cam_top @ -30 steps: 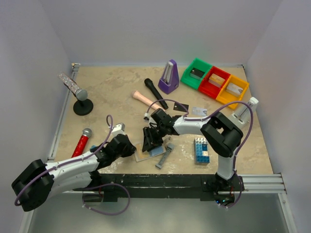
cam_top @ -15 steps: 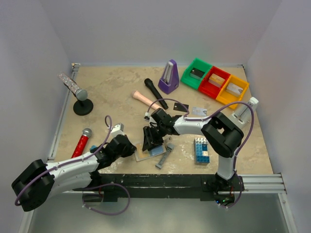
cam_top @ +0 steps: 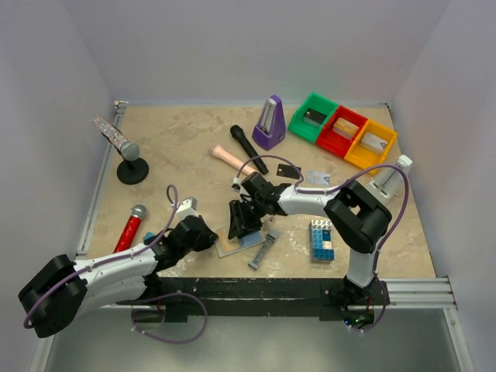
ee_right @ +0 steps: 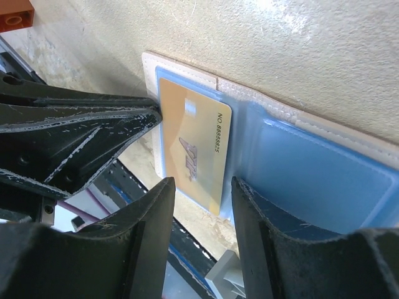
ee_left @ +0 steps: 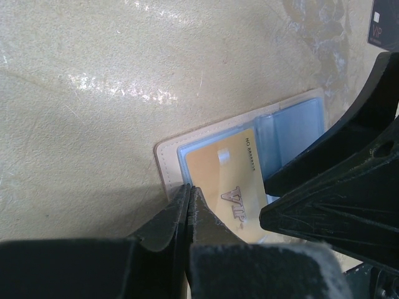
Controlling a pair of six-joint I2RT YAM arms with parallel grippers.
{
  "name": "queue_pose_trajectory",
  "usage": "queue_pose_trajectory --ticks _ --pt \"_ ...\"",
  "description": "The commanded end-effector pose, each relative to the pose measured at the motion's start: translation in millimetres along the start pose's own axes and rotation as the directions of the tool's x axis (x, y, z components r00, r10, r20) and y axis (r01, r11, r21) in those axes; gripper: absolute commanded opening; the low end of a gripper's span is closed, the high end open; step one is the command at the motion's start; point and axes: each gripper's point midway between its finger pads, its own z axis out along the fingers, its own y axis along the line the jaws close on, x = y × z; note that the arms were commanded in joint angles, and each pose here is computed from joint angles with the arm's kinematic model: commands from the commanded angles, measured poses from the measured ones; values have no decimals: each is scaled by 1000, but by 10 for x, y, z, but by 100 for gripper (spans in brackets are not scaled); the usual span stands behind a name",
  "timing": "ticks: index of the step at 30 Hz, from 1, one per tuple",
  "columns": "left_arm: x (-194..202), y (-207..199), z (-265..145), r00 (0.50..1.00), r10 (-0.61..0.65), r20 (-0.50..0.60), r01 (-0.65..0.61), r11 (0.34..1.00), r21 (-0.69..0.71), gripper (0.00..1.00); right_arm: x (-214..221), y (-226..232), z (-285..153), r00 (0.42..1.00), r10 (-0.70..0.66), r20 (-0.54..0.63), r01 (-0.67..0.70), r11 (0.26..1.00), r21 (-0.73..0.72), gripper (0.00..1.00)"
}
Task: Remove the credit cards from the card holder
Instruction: Remove the credit card from the card holder.
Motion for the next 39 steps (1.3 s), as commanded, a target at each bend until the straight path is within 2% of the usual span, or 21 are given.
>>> queue_pose_trajectory --ticks 1,11,27,35,39 --pt "140 301 1 999 15 -35 -19 996 -92 0 -67 2 -56 999 -12 35 11 1000 19 47" --pt "166 327 14 999 13 -41 -17 995 -96 0 -79 393 -82 998 -38 55 49 976 -214 41" --pt "180 380 8 1000 -3 -30 0 995 -98 0 -156 541 -166 997 29 78 5 917 -399 40" --pt "213 399 14 999 -6 -40 2 995 -98 0 -185 561 -154 997 36 66 -5 904 -427 39" --pt "169 279 35 1000 -17 -23 16 999 -50 0 -177 561 -145 998 28 49 -5 910 -415 39"
